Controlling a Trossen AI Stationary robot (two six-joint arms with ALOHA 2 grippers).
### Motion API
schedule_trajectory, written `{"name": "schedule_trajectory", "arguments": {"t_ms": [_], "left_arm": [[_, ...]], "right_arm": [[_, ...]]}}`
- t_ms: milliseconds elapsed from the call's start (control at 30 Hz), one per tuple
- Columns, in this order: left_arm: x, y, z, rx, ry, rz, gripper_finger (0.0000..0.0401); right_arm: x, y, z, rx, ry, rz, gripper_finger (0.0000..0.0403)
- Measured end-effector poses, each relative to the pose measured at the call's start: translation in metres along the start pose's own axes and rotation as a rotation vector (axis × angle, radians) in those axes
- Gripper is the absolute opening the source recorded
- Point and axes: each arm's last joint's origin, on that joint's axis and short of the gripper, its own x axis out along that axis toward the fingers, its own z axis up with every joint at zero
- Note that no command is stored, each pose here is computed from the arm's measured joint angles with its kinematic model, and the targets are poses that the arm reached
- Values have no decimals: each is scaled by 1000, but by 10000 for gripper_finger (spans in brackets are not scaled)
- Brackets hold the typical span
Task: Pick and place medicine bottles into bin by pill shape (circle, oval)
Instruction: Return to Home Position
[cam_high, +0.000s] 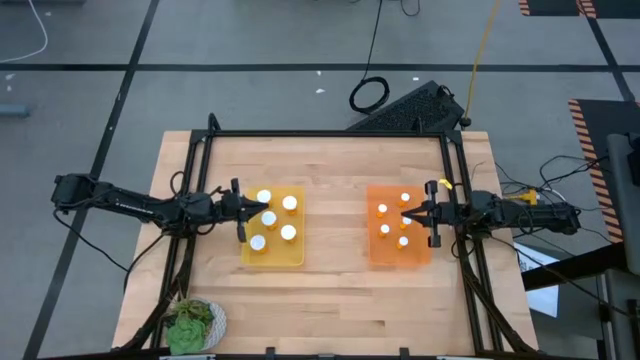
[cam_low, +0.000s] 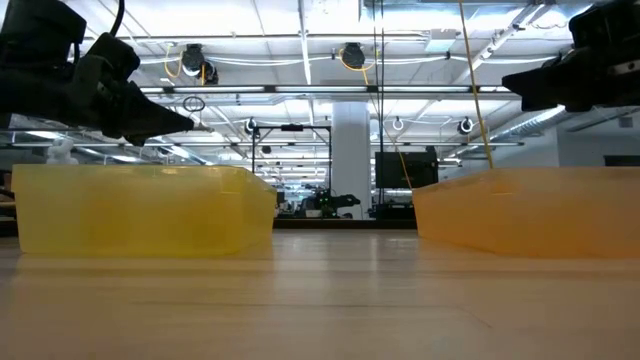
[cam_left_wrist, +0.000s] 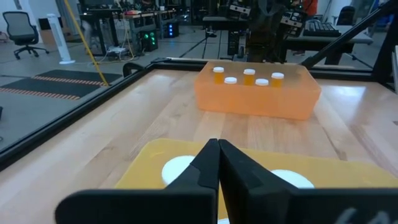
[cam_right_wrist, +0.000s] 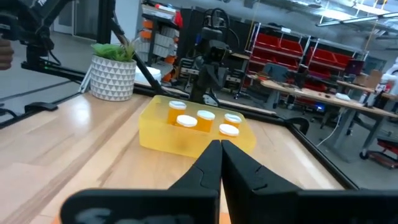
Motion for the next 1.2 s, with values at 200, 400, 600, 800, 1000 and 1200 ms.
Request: {"name": "schedule_trajectory", "arguments": {"t_ms": [200, 400, 600, 800, 1000, 1200], "left_arm": [[0, 0, 1, -2, -6, -2, 5], [0, 0, 1, 2, -7, -12, 10], [-1, -2, 2, 14, -17, -67, 3], [-6, -1, 11, 36, -87, -70, 3], [-13, -2, 8, 8, -51, -92, 6], [-21, -5, 9, 18, -47, -130, 5]], "right_arm": [[0, 1, 0, 39, -1, 14, 0], [0, 5, -1, 58, 15, 47, 0], [0, 6, -1, 61, 17, 57, 0], [0, 6, -1, 101, 10, 56, 0], [0, 5, 2, 103, -17, 52, 0], [0, 5, 3, 103, -23, 51, 0]]}}
